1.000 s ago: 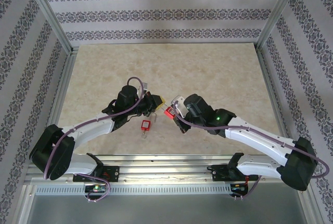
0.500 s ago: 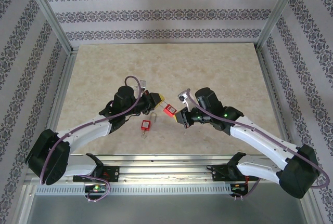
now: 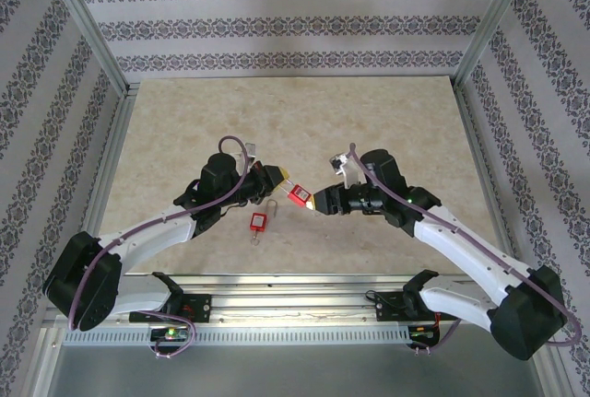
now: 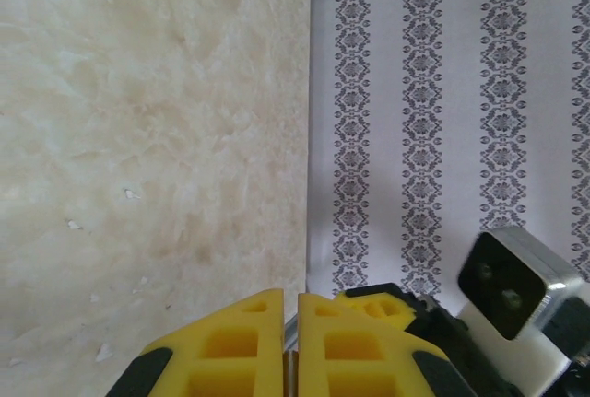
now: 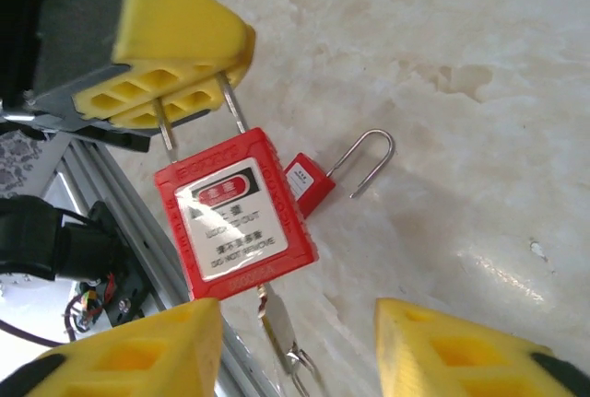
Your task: Unlock with the key
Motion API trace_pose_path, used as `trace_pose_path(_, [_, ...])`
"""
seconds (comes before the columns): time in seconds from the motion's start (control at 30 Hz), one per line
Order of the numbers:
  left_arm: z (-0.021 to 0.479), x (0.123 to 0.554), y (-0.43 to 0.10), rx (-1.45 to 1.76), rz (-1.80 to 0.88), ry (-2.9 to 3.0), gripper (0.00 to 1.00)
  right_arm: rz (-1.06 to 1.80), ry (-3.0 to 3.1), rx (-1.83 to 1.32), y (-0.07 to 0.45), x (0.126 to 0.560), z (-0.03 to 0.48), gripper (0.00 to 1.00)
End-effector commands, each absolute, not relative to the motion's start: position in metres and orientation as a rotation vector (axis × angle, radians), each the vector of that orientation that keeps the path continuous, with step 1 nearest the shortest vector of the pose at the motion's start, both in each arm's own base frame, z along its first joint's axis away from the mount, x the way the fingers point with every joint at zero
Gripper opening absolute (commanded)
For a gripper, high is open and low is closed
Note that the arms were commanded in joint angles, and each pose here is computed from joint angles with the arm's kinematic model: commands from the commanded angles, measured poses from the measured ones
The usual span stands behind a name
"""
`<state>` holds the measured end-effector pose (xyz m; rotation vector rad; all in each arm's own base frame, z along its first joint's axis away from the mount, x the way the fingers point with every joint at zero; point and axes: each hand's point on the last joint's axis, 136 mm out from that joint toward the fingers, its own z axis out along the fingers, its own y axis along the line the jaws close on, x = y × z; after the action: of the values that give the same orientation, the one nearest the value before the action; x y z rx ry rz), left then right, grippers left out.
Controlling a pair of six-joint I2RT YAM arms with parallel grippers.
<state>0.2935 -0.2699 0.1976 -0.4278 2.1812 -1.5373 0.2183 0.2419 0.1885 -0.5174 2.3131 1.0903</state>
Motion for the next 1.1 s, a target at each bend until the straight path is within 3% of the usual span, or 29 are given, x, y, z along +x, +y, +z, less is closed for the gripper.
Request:
trace_pose_path(0.0, [0.208, 0.293, -0.266, -0.375, -1.501, 2.165, 0.0, 1.119, 2.263, -0.549, 0.241, 0.213, 0.197, 0.55])
trace_pose_path(0.13, [0.21, 0.294, -0.267, -0.351, -1.484, 2.179, 0.0, 1.071, 2.232, -0.631, 0.244, 0.207, 0.199, 0.71])
trace_pose_path(0.5, [0.223, 0.287, -0.277, -0.233, -1.473, 2.179, 0.0, 0.943, 2.222, -0.84, 0.27, 0.209, 0.184, 0.86])
trace_pose_path(0.97, [0.231, 0.27, -0.292, -0.121, -1.54, 2.168, 0.0, 0.859, 2.207, -0.908, 0.275, 0.221, 0.176, 0.88])
trace_pose_path(1.07, [0.233, 0.266, -0.291, -0.106, -1.542, 2.171, 0.0, 0.854, 2.205, -0.93, 0.277, 0.222, 0.177, 0.84])
